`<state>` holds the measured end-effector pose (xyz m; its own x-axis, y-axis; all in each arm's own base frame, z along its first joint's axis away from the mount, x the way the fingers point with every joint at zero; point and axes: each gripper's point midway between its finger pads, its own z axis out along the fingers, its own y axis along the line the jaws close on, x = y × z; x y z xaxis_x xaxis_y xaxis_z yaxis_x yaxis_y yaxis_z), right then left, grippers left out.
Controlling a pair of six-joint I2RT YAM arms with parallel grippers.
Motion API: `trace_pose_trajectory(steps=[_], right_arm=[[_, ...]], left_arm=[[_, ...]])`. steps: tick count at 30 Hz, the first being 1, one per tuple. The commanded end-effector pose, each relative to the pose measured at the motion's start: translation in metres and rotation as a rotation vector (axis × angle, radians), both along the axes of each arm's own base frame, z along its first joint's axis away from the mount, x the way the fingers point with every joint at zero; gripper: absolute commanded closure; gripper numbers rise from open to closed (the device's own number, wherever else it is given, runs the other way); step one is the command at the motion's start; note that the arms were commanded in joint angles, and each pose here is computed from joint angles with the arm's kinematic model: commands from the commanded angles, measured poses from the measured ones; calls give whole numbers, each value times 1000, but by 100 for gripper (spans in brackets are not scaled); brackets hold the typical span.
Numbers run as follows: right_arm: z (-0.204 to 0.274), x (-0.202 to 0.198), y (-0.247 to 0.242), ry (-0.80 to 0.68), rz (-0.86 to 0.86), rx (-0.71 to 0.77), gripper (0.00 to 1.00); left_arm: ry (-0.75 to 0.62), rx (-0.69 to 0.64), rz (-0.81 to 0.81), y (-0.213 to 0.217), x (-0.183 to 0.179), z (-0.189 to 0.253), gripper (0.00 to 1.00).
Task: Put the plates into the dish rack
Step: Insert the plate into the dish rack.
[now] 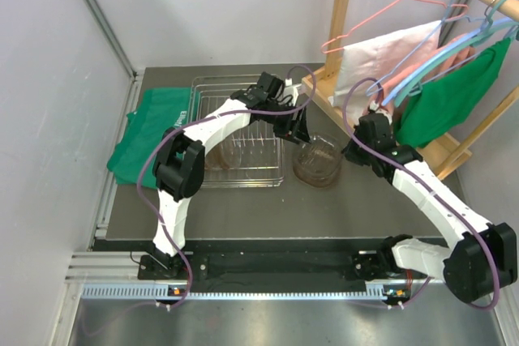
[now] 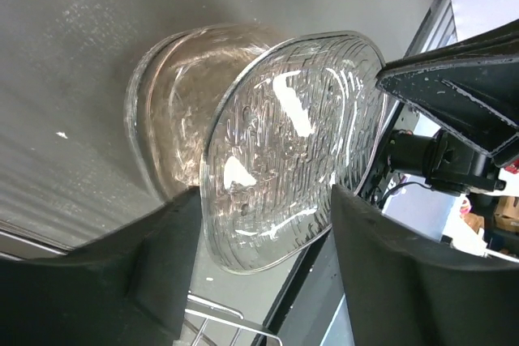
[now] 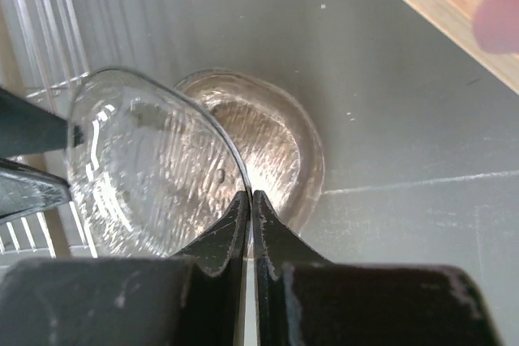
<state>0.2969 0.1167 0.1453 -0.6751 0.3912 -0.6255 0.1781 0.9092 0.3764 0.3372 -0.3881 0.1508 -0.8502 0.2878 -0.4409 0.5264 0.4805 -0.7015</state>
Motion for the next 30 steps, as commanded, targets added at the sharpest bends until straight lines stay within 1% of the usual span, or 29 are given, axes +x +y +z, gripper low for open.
trace_pose_trajectory(steps=[1,2,3,4,6,7,9,10,13,14,17,21,22,23,24,25,27,28,29,30], right_arm=[[16,17,9,-74,-2,58,100],[16,17,9,-73,-2,56,100],[15,17,10,-71,1,56,100],[14,17,10,-69,2,56,100],[13,17,11,-62,4,59,100],[12,17,12,-61,10,61,100],[10,17,12,-56,11,61,100],[10,17,13,-55,15,63,100],[11,17,13,-58,17,64,100],[12,17,13,-62,16,65,100],[14,17,14,-67,23,65,100],[19,16,15,-76,39,66,100],[21,16,14,-82,40,65,96],[20,14,14,-76,44,62,89],[24,13,13,-87,43,61,87],[26,13,12,-91,43,59,85],[28,11,11,-96,44,53,79],[32,11,10,-108,42,52,77],[32,10,9,-108,44,51,70],[34,9,9,-111,46,50,70]], left_arm=[[-17,-102,-75,-16,-10,32,40],[-14,-106,-71,-17,-10,32,44],[-12,-108,-72,-18,-10,33,51],[-12,-109,-71,-18,-10,33,55],[-10,-108,-69,-20,-10,33,60],[-14,-103,-63,-20,-9,32,65],[-12,-99,-60,-20,-9,32,71],[-10,-97,-59,-20,-8,31,79],[-11,-74,-49,-18,-8,28,93],[-16,-70,-46,-18,-8,29,100],[-28,-53,-29,-16,-7,31,100],[-73,25,55,-5,3,32,100],[-93,41,78,-1,4,37,100],[-94,74,103,5,5,36,100],[-129,127,157,14,14,34,100],[-151,149,178,20,15,39,100],[-171,189,213,31,15,39,100],[-204,200,245,37,19,48,100],[-210,204,254,39,19,49,100],[-220,203,263,41,18,54,100]])
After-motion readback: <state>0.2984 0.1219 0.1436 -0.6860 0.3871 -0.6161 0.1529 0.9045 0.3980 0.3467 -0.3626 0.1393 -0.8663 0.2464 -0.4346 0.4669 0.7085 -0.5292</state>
